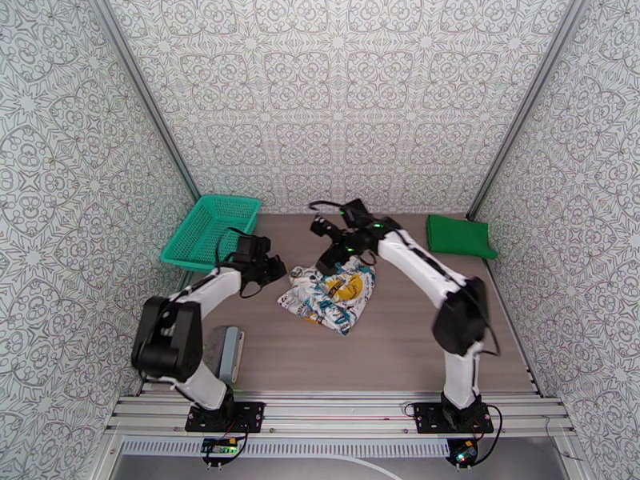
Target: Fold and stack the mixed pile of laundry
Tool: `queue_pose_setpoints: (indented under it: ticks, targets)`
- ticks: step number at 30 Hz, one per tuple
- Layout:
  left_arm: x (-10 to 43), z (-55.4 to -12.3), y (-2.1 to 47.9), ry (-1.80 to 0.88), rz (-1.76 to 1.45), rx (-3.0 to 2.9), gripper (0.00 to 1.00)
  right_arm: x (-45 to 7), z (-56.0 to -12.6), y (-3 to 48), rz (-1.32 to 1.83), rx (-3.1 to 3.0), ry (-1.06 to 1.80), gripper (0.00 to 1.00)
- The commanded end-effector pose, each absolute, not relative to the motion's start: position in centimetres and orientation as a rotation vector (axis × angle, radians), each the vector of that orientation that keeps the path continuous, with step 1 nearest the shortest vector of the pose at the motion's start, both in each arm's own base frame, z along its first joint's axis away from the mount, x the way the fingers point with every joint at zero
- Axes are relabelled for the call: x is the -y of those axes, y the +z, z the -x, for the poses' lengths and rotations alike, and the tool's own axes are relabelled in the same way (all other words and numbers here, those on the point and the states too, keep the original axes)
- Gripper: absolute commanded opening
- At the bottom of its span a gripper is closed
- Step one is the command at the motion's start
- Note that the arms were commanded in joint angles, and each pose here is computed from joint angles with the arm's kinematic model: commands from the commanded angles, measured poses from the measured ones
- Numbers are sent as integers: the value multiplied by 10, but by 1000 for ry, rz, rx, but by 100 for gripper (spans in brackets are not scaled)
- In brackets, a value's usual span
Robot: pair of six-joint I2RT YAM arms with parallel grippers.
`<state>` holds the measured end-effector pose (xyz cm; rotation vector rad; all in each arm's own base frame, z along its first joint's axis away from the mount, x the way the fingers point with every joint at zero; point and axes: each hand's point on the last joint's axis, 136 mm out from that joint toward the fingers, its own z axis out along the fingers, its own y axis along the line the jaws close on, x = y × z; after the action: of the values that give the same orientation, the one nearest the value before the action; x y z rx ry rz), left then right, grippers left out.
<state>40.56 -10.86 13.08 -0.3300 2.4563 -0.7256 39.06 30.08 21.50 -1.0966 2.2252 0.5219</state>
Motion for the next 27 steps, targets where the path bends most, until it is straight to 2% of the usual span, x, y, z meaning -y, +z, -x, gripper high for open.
queue_pose_setpoints:
  ticks: [1, 3, 6, 8, 10, 15, 19, 27]
  targets:
    - [113, -385, 156, -672, 216, -2472, 0, -276, -399, 166, 1037, -2361, 450, 99]
    - [134, -374, 165, -706, 139, -2464, 0, -279, -396, 149, 1104, -2405, 468, 93]
    - [168, -358, 165, -745, 57, -2471, 1, -293, -400, 132, 1143, -2452, 547, 78]
    - [190, -348, 159, -777, 20, -2486, 1, -303, -407, 124, 1145, -2448, 591, 79]
    - [205, -342, 151, -800, 6, -2495, 1, -314, -409, 117, 1177, -2440, 628, 84]
    - [214, -335, 130, -822, 33, -2526, 0, -333, -416, 101, 1224, -2426, 670, 87]
    - [214, -334, 125, -813, 47, -2539, 0, -343, -421, 92, 1241, -2431, 716, 85]
    - [206, -333, 121, -801, 79, -2549, 0, -353, -416, 72, 1259, -2459, 788, 75]
